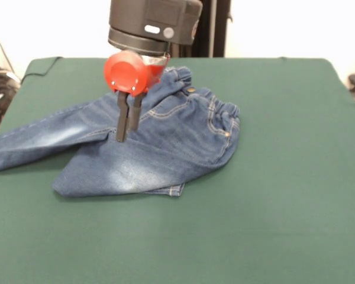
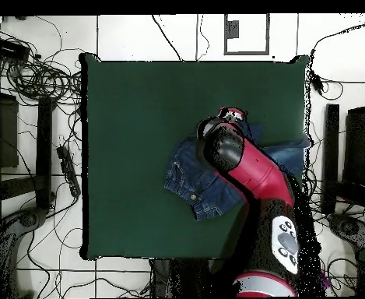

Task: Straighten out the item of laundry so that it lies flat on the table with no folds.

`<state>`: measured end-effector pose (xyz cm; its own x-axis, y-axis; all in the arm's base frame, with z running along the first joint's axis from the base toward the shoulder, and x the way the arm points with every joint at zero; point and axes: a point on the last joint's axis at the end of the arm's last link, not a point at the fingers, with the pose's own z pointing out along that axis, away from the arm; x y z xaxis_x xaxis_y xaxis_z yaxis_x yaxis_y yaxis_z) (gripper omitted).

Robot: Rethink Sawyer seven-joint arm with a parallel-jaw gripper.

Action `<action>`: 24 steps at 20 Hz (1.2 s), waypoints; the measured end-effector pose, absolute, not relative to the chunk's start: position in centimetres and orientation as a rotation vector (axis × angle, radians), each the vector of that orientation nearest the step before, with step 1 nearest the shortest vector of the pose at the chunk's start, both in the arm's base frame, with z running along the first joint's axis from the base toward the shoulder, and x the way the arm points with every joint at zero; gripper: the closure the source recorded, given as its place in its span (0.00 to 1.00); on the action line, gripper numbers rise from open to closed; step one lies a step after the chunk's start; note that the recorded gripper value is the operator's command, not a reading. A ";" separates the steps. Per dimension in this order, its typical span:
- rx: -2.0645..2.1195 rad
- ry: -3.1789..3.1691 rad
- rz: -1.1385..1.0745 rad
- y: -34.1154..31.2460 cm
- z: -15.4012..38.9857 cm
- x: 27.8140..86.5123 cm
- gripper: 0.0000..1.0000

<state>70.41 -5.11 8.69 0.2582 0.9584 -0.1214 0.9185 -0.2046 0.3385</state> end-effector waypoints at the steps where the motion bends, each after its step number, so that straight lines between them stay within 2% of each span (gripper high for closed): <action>1: 2.211 1.713 0.175 -5.2 8.6 70.5 0.00; 9: 2.333 1.684 0.234 -6.0 7.6 70.5 0.00; 24: 2.609 1.829 0.289 -2.6 6.4 68.5 0.00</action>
<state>68.50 -2.57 6.38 0.3308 0.9263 0.1803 0.9367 -0.3455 0.0563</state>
